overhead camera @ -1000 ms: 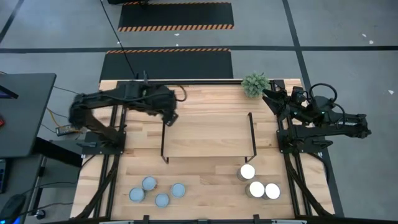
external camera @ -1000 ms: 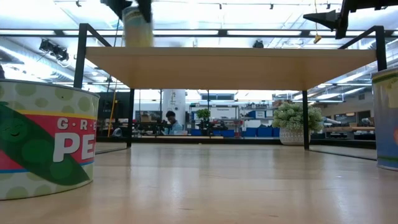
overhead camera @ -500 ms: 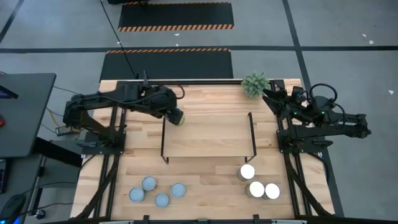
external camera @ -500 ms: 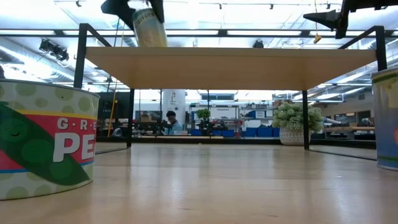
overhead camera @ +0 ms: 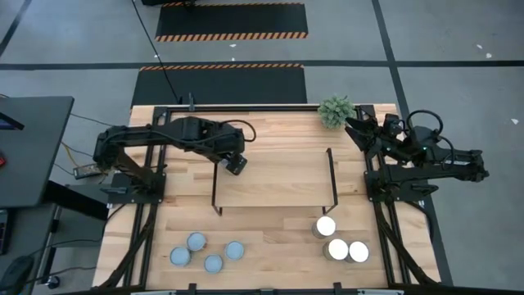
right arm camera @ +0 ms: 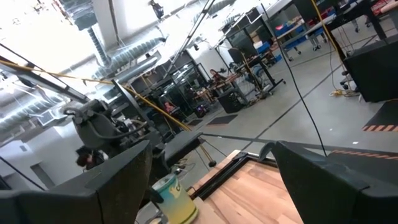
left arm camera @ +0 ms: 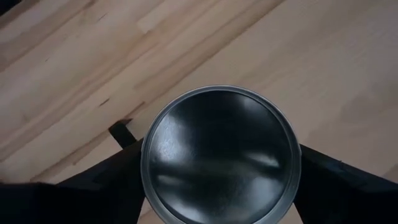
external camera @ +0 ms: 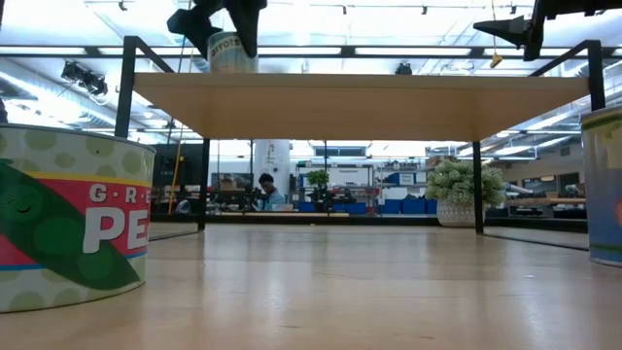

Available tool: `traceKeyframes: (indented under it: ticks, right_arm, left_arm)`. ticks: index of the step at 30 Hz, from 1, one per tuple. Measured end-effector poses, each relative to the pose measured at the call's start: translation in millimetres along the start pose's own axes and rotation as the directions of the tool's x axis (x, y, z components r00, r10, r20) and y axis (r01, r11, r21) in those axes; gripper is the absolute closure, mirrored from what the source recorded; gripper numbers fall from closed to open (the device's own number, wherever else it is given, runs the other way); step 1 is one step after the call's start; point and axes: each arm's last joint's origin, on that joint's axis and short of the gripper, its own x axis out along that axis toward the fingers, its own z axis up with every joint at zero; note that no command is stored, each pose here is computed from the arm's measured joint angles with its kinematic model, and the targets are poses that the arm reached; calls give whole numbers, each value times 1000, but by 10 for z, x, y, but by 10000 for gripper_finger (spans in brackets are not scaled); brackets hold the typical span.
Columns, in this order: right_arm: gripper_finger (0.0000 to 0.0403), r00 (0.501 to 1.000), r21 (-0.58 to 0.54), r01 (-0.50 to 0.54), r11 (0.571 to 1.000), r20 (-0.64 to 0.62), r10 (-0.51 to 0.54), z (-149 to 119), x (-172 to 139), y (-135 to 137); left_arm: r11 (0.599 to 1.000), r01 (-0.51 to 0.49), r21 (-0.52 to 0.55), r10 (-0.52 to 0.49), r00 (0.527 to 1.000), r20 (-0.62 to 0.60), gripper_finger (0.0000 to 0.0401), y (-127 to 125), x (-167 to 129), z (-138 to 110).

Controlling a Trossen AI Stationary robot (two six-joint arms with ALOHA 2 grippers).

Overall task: Pick and place cans onto a shelf
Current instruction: Put the canned carrots on the shelf

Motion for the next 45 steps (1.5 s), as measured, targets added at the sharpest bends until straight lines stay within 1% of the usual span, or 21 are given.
traceKeyframes:
  ticks: [3,5,8,10,15,18,27,37,41,45]
  right_arm:
    - [55,1000,-1,0,1000,-1,0,-1,0,0]
    - [55,1000,0,0,1000,0,0,0,0,0]
    - [55,1000,0,0,1000,0,0,0,0,0]
    - [55,1000,1,0,1000,0,0,0,0,0]
    - [55,1000,-1,0,1000,0,0,0,0,0]
    - [55,1000,-3,0,1000,0,0,0,0,0]
    - [55,1000,-5,0,1000,0,0,0,0,0]
    - [55,1000,-5,0,1000,0,0,0,0,0]
    - [55,1000,-5,0,1000,0,0,0,0,0]
    - [55,1000,-5,0,1000,0,0,0,0,0]
  left_arm:
    - [999,16,41,-17,1000,12,70,-29,18,19]
    - [999,14,51,-15,1000,10,54,-36,31,21]
    - [997,15,72,-15,1000,10,19,-51,54,30]
    - [996,13,86,-14,1000,10,8,-51,58,31]
    - [999,3,51,-3,1000,17,9,-22,67,62]
    - [998,-9,64,8,1000,16,10,-11,68,61]
    - [992,-82,101,75,994,76,10,12,66,74]
    - [985,-121,119,108,988,112,10,23,63,84]
    - [984,-126,129,111,987,119,10,22,63,87]
    - [984,-109,138,88,985,149,10,2,16,122]
